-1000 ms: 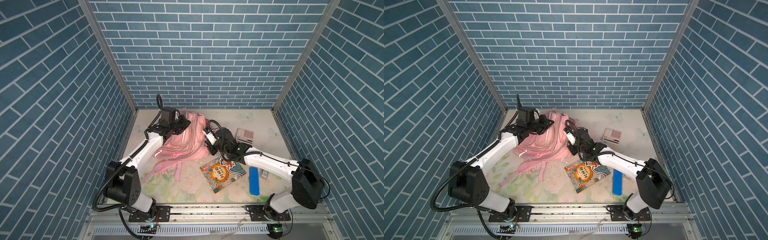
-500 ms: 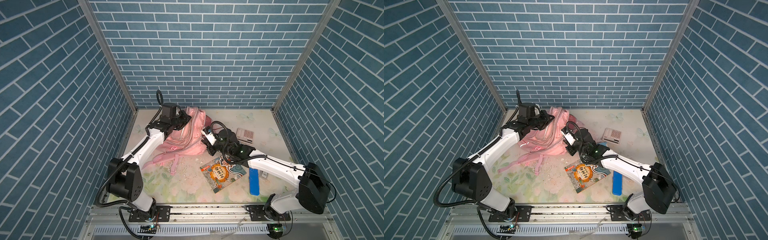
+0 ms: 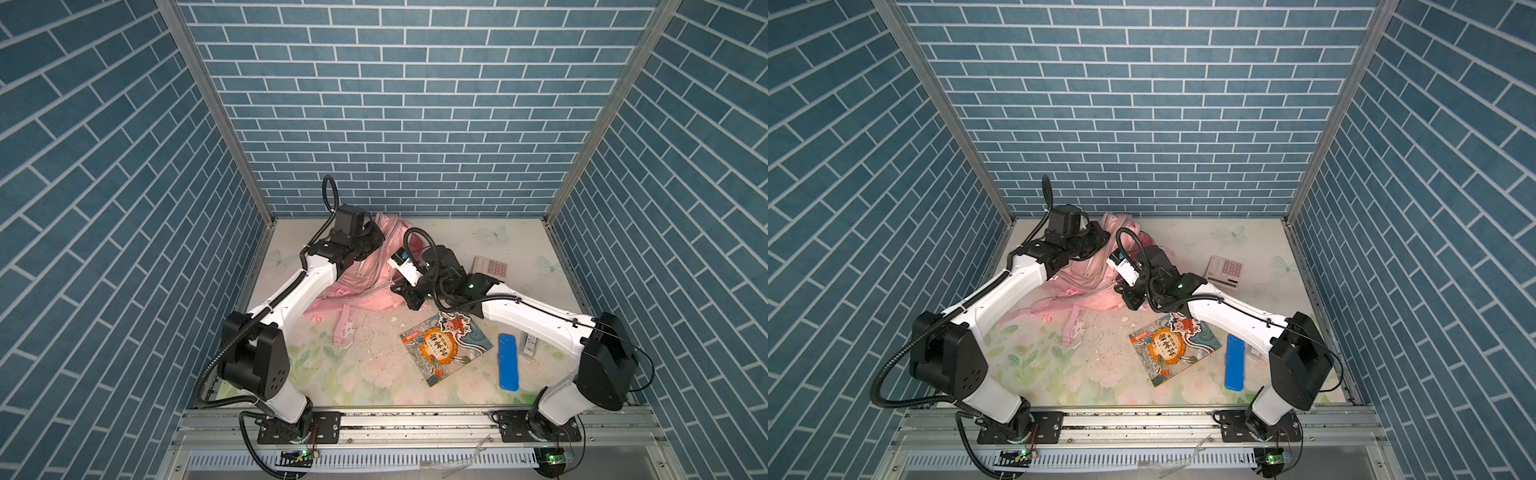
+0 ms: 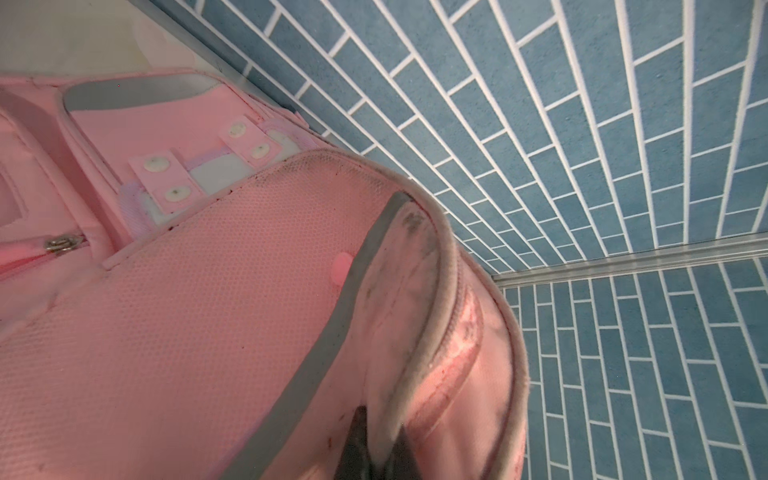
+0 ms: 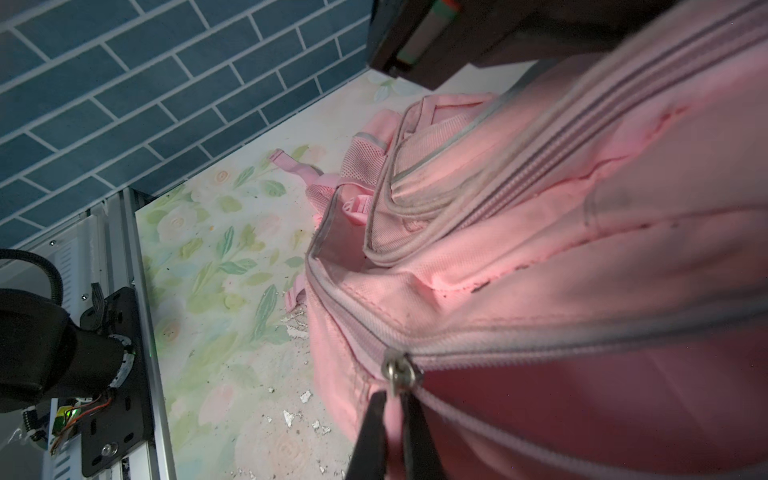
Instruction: Pack the student bag
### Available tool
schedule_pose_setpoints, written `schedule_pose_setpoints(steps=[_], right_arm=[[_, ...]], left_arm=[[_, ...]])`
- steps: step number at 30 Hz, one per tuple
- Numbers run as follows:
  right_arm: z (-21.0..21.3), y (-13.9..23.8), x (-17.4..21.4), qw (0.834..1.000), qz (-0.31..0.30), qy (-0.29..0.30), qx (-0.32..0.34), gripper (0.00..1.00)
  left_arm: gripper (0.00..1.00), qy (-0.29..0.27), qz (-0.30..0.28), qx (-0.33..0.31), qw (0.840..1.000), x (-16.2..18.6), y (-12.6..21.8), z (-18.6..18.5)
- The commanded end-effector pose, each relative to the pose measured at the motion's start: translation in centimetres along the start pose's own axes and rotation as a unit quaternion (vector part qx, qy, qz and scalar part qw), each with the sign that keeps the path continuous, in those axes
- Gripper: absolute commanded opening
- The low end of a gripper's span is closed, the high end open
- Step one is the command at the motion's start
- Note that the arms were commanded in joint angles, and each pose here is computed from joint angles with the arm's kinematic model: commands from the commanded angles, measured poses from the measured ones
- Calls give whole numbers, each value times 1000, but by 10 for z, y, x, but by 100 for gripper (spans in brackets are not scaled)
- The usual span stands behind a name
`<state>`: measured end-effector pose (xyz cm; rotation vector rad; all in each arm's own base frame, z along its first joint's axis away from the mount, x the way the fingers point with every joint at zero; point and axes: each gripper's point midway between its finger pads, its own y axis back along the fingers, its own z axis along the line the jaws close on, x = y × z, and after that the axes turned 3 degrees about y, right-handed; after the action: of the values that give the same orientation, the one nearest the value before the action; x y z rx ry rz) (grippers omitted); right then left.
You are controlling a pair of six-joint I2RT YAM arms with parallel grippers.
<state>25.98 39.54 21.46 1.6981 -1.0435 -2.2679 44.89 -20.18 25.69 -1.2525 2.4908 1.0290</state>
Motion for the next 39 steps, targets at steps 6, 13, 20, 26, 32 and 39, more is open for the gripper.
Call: schedule_pose_setpoints(steps=[6, 13, 20, 26, 32, 39], right_arm=[[-29, 29, -1, 986, 42, -89, 133, 0], [-16, 25, -3, 975, 53, -178, 123, 0], [-7, 22, -3, 965, 60, -235, 104, 0], [14, 4, -3, 984, 29, -160, 75, 0], [26, -24, 18, 991, 36, -121, 38, 0], [10, -2, 10, 995, -4, -86, 48, 0]], left_arm=[[0, 1, -99, 64, 993, -45, 16, -49], [0, 5, -116, 62, 991, -46, 10, -58], [0, 8, -124, 52, 991, -43, 1, -59], [0, 21, -122, 61, 990, -44, -4, -65], [0, 41, -118, 89, 988, -49, -5, -83], [0, 41, -113, 81, 989, -49, 9, -77]])
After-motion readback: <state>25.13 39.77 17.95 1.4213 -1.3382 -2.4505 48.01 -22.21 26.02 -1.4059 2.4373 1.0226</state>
